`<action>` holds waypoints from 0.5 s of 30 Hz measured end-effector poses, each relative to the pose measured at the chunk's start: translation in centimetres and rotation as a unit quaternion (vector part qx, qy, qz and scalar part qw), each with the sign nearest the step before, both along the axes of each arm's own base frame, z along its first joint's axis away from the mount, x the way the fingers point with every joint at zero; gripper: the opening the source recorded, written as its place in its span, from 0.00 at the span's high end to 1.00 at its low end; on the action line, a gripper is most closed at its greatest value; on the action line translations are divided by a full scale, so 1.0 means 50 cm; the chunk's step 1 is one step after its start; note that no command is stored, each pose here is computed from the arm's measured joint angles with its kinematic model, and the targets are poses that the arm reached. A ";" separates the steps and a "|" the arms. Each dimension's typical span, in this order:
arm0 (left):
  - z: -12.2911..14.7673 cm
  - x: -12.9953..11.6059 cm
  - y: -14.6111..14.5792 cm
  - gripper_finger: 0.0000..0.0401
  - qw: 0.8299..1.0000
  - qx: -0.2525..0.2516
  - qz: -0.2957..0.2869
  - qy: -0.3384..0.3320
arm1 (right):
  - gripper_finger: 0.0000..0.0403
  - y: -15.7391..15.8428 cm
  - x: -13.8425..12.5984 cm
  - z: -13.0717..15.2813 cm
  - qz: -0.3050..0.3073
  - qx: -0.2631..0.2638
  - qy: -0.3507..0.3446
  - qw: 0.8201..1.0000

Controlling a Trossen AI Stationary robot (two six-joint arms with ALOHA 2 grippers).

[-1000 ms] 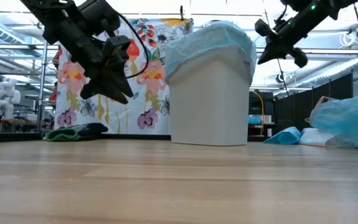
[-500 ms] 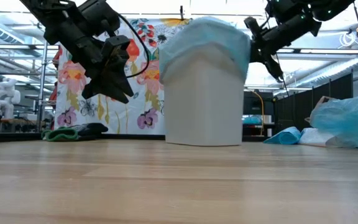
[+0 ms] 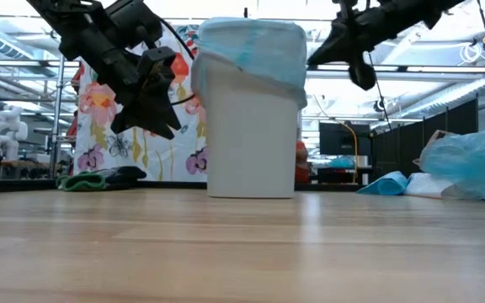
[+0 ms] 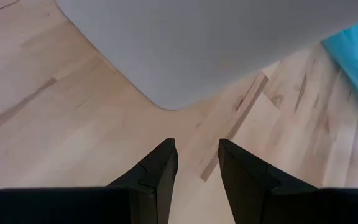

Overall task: Place trash/remove bag and relplace
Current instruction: Move the trash bin to the top of the table, then close the trash bag

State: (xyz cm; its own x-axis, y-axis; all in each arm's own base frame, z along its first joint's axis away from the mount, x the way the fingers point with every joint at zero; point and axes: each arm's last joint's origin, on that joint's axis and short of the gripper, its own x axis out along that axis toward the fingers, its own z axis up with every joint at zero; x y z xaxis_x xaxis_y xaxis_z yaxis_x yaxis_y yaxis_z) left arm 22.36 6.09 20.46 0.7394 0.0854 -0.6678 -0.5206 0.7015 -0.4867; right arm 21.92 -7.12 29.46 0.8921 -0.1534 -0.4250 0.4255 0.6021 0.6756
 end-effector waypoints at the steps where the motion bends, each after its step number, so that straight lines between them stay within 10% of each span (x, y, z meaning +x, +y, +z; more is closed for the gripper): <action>1: 0.001 -0.001 0.000 0.69 1.000 -0.004 0.002 -0.002 | 1.00 0.005 -0.010 0.001 -0.013 0.003 0.012 1.000; 15: 0.020 0.012 -0.001 0.69 0.997 -0.034 -0.001 -0.063 | 1.00 0.024 -0.155 -0.042 -0.106 0.046 0.075 0.990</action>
